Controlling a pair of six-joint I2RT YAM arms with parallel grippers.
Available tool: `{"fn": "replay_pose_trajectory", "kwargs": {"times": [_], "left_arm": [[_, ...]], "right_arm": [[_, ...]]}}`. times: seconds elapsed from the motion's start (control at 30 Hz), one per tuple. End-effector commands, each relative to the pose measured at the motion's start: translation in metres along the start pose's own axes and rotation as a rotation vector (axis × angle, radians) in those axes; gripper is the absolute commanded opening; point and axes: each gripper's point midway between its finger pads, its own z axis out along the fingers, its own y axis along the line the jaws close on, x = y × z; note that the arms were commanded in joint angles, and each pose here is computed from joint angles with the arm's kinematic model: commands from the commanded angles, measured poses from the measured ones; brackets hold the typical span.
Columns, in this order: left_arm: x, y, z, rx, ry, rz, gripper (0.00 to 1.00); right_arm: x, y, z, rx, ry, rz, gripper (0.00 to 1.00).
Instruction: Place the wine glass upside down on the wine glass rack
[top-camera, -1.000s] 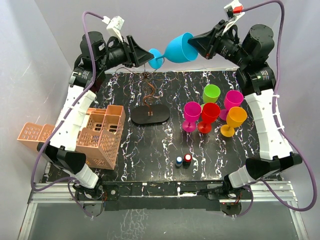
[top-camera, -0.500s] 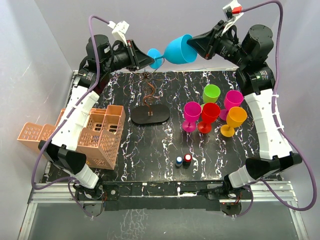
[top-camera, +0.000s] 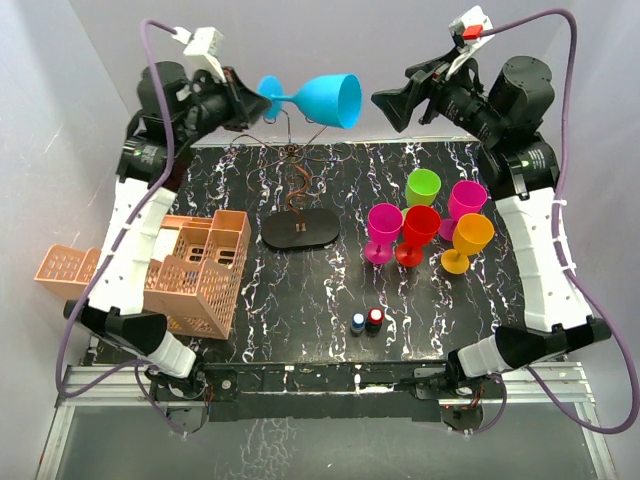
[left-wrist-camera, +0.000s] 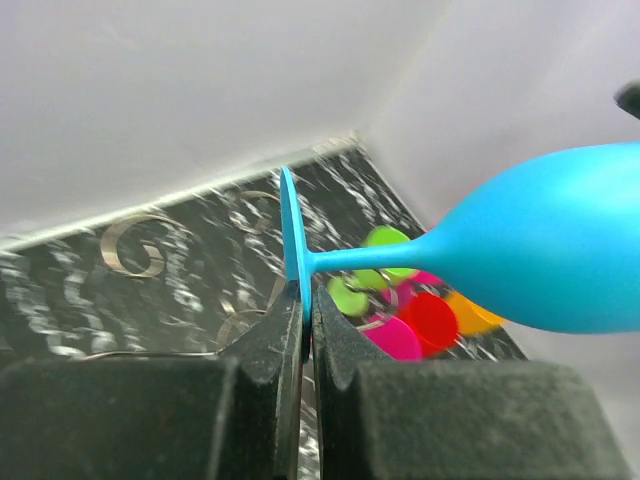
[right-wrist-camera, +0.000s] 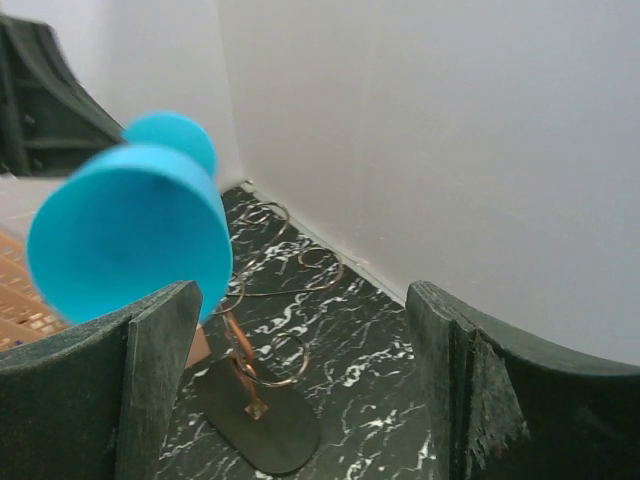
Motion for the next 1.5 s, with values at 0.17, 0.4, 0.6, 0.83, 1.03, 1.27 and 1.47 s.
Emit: {"fn": "replay_pose_trajectory", "kwargs": {"times": [0.17,0.4,0.6,0.83,1.03,1.27,1.47], "left_arm": [[-0.113,0.051,-0.122,-0.520,-0.299,0.454,0.00],[-0.143,0.100,-0.161,-0.885,-0.285,0.688,0.00],[-0.147,0.140,-0.160,-1.098,-0.183,0.838,0.00],[-0.126,0.176,-0.126,-1.215,0.014,1.101,0.00],[-0.091,0.174,-0.076,-1.124,0.136,1.330,0.00],[-0.066,0.164,-0.041,-0.931,0.157,1.479,0.00],[-0.050,0.146,-0.021,-0.758,0.164,1.569,0.00]], "right_arm": [[-0.020,-0.021,-0.026,0.169,-0.011,-0.173,0.93],[0.022,-0.040,-0.017,0.193,0.085,-0.215,0.96],[0.067,-0.049,-0.017,0.203,0.170,-0.237,0.96],[0.106,-0.064,-0.033,0.288,0.240,-0.268,0.96],[0.111,-0.062,-0.043,0.307,0.248,-0.273,0.96],[0.112,-0.057,-0.049,0.302,0.248,-0.267,0.96],[0.117,-0.057,-0.051,0.302,0.259,-0.261,0.97]]}}
